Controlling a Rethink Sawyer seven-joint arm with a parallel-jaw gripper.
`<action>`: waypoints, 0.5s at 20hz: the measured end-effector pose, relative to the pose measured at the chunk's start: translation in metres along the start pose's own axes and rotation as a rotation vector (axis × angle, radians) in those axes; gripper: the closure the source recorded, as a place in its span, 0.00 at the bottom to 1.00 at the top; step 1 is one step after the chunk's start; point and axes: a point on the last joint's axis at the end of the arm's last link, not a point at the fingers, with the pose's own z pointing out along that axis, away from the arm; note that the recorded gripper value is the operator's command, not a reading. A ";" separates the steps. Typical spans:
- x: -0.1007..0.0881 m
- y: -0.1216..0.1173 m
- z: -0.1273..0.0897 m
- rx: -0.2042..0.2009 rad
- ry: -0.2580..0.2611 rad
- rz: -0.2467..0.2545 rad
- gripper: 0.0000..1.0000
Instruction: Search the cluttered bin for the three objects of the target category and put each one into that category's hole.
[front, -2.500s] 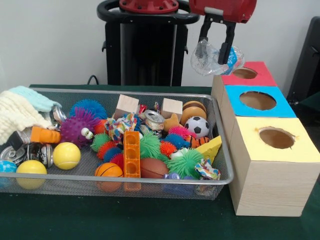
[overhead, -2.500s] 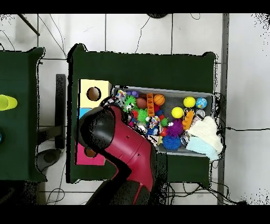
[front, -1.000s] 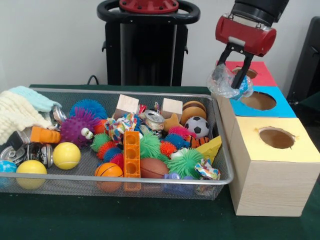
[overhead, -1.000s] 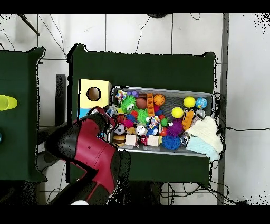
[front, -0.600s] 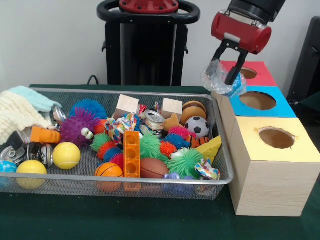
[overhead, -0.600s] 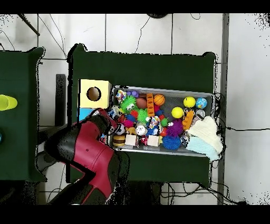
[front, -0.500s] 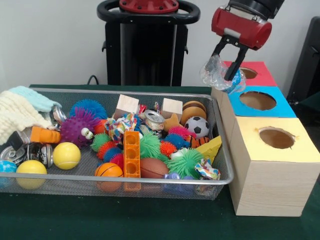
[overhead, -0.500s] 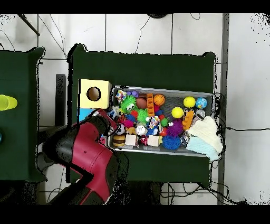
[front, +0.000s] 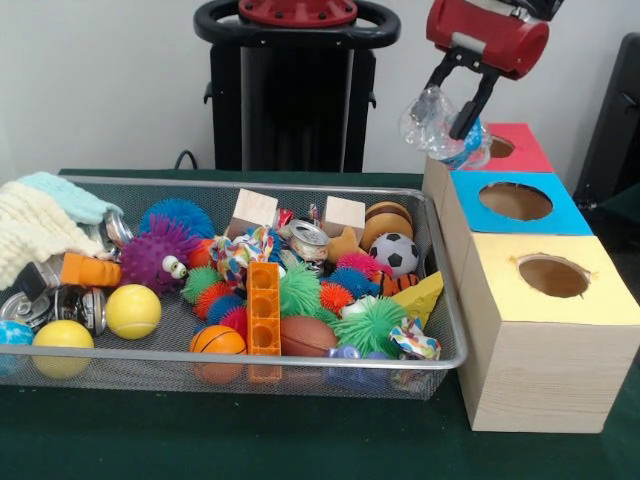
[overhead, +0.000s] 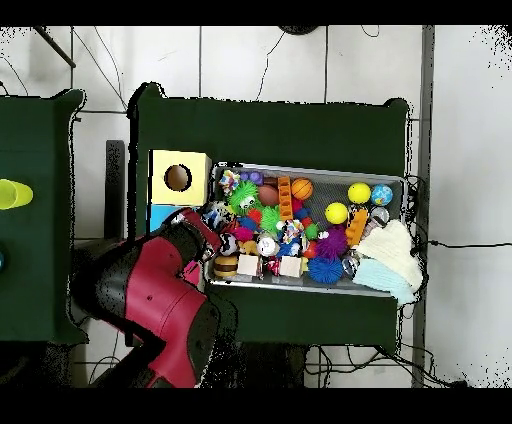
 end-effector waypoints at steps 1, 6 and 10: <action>0.000 0.000 -0.002 0.003 -0.008 0.002 1.00; 0.002 -0.001 -0.004 0.017 -0.037 0.019 1.00; 0.008 0.000 -0.003 0.028 -0.053 0.039 1.00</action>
